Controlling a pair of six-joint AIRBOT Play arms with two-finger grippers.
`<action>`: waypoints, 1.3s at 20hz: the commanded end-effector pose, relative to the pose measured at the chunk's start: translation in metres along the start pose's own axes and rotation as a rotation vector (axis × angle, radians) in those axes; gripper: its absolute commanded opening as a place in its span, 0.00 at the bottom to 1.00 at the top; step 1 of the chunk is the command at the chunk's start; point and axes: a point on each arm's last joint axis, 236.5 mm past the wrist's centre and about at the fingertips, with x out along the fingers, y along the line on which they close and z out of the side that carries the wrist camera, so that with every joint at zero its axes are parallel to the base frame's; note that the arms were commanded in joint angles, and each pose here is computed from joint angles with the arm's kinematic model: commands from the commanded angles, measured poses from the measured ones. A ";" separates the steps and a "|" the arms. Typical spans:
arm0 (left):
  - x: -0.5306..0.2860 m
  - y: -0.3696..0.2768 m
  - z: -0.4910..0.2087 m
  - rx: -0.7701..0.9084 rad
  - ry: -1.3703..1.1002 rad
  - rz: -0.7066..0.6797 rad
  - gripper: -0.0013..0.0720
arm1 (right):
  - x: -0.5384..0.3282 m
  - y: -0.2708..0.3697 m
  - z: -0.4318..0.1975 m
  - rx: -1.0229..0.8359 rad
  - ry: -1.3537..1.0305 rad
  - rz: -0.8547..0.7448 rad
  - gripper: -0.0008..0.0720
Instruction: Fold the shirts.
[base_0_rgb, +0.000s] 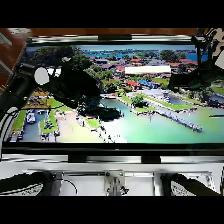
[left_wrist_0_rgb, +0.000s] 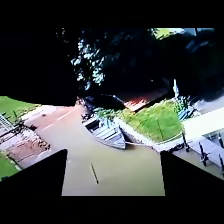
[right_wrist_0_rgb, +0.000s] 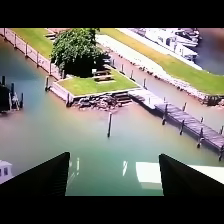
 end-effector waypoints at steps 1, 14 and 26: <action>0.029 0.013 0.015 0.031 -0.024 0.048 1.00 | -0.001 -0.004 0.020 -0.012 -0.084 -0.016 0.94; 0.138 0.140 0.083 -0.229 -0.098 0.190 1.00 | -0.005 0.010 0.050 0.000 -0.212 0.041 0.94; 0.108 0.141 0.120 -0.312 -0.229 0.171 0.07 | -0.008 0.029 0.053 0.026 -0.225 0.128 0.94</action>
